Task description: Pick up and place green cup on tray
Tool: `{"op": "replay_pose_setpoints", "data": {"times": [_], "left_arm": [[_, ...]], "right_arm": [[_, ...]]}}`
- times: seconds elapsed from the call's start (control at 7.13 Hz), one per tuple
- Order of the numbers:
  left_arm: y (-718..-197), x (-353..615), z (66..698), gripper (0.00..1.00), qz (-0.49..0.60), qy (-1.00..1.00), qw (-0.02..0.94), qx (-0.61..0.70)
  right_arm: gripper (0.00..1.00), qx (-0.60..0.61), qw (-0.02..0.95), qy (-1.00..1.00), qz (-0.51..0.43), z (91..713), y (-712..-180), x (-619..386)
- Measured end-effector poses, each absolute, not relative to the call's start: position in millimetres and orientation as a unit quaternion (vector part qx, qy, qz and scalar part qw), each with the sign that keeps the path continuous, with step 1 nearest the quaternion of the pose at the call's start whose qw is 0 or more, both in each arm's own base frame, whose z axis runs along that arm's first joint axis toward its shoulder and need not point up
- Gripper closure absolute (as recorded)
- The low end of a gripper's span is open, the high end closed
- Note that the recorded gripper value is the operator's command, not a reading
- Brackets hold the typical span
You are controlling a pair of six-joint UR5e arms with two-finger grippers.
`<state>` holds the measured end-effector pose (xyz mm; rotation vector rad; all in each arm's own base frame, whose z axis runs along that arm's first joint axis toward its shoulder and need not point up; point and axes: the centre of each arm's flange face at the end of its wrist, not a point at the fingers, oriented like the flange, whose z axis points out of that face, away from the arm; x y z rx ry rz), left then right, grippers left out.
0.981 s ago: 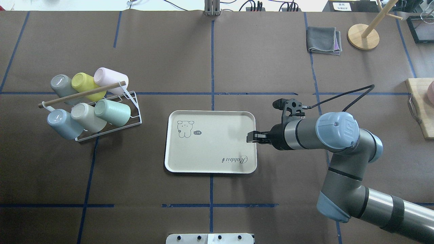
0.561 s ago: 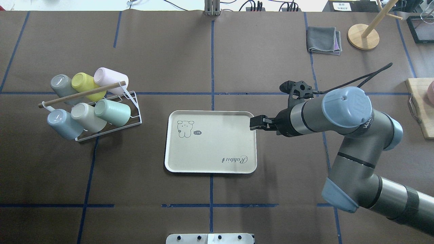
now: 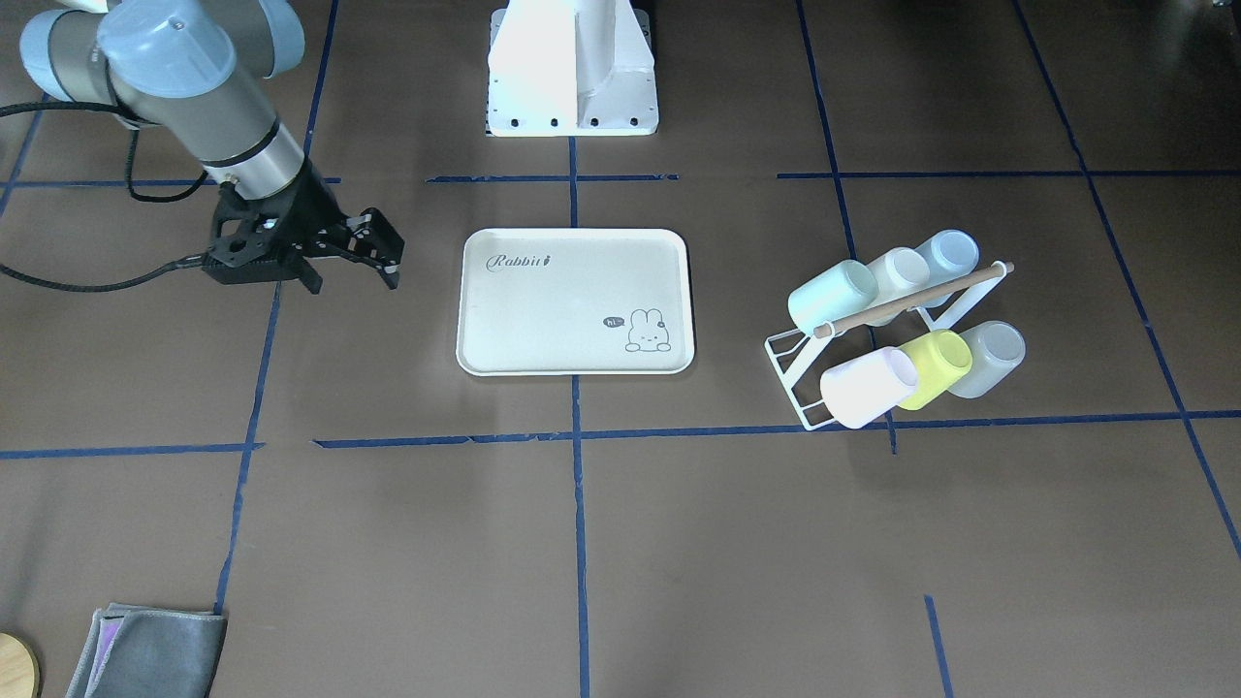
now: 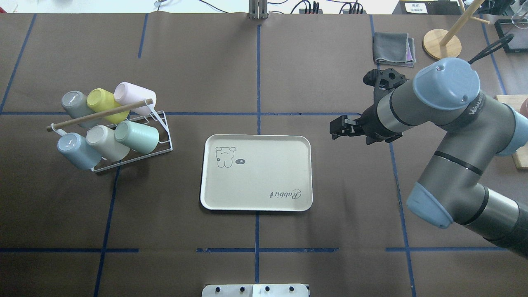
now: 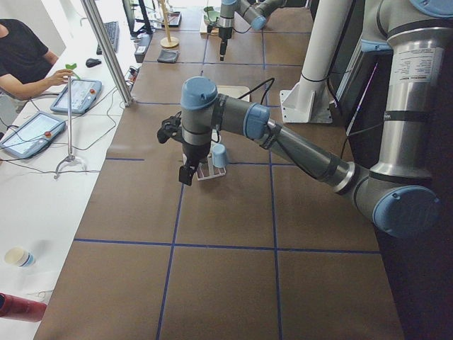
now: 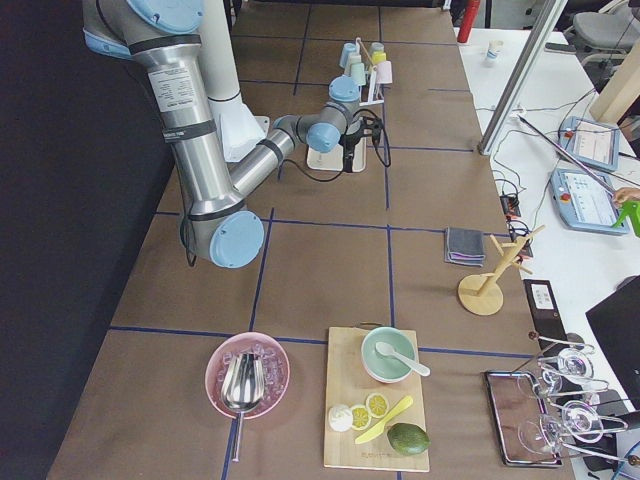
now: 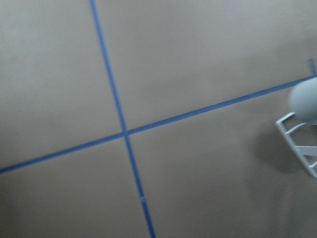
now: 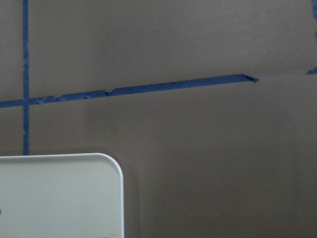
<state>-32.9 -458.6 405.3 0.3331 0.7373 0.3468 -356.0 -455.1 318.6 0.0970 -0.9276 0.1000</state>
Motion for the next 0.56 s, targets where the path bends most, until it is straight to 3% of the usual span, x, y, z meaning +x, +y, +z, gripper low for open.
{"op": "replay_pose_setpoints", "data": {"times": [0.56], "left_arm": [[-404,64,293,0.00,0.313,0.203,0.899,0.228]], "right_arm": [[0.00,0.053,0.900,-0.433,-0.008,382,-491,-262]]}}
